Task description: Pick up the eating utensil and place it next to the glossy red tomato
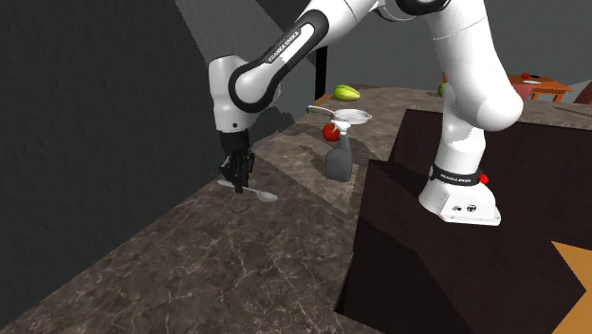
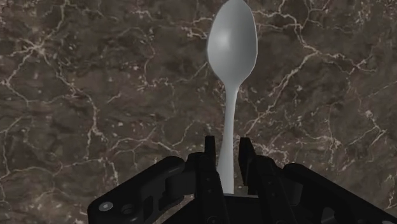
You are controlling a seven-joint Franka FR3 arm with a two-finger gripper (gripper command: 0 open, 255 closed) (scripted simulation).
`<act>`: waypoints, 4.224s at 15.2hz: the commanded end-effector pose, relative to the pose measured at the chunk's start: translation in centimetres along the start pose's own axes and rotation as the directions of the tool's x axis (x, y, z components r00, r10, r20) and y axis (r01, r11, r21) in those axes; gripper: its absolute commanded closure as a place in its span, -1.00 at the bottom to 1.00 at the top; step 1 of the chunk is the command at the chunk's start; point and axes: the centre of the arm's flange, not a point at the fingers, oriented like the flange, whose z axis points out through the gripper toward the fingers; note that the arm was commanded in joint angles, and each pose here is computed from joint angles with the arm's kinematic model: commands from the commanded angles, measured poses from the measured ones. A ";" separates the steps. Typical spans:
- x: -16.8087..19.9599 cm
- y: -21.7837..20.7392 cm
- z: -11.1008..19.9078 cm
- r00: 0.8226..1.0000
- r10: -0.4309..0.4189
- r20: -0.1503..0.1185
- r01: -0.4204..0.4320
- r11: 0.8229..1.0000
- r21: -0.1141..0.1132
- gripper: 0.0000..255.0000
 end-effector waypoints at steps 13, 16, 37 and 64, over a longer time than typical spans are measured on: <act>-3.4 9.7 -4.1 1.000 0.000 0.000 0.000 1.000 0.000 1.00; -4.5 13.5 -4.5 1.000 0.000 0.000 0.000 1.000 0.000 1.00; -12.2 39.9 -7.5 1.000 0.000 0.000 0.000 1.000 0.000 1.00; -16.2 58.0 -2.7 1.000 0.000 0.000 0.000 1.000 0.000 1.00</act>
